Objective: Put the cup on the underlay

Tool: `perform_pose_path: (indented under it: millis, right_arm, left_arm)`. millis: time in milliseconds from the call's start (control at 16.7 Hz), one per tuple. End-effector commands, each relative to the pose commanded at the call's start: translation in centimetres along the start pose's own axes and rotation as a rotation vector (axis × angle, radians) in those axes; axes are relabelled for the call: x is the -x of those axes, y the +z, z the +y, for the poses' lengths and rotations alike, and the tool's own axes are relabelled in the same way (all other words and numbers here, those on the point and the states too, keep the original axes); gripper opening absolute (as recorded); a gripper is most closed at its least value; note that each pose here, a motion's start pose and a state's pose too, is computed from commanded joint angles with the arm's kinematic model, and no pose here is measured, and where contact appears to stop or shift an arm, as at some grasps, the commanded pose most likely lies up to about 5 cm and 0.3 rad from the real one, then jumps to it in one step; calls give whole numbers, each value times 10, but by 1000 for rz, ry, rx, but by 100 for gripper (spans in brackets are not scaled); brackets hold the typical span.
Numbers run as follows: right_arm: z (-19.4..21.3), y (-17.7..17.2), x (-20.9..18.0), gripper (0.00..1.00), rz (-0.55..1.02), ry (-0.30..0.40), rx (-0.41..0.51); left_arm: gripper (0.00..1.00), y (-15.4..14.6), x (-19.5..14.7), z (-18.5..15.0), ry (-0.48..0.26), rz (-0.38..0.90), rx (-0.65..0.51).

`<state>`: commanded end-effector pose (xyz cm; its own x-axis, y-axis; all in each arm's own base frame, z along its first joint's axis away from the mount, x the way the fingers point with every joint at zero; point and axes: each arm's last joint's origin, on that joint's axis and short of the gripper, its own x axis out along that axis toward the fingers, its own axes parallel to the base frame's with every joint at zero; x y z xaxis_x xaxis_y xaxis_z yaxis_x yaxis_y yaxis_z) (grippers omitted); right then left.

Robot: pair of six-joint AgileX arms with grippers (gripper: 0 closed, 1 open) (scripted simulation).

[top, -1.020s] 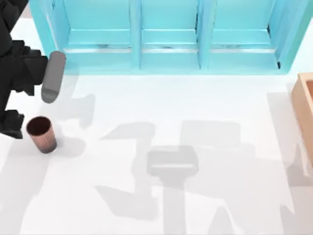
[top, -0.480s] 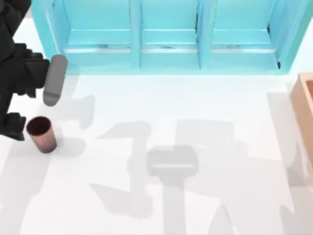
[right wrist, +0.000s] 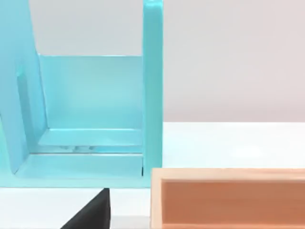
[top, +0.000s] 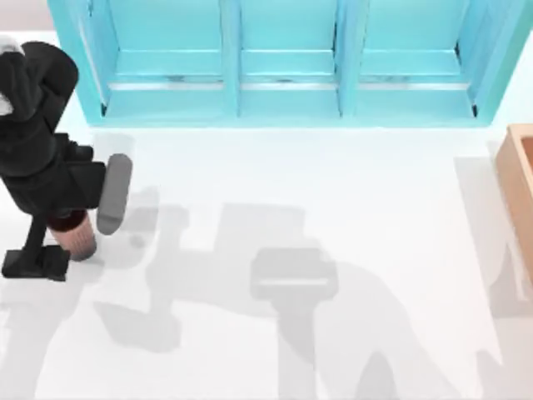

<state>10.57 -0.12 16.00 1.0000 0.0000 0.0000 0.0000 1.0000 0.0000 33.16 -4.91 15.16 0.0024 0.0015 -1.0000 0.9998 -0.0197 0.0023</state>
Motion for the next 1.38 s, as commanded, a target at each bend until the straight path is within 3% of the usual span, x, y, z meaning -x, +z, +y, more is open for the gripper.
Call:
perform_pose_path:
  millis: [300, 1080, 1380]
  right_arm:
    - [0, 0, 0, 100, 0, 0, 0]
    - [0, 0, 0, 100, 0, 0, 0]
    - [0, 0, 0, 100, 0, 0, 0]
  left_arm:
    - [100, 0, -4, -1, -3, 0, 0]
    - [2, 0, -4, -1, -3, 0, 0]
    - [0, 0, -4, -1, -3, 0, 0]
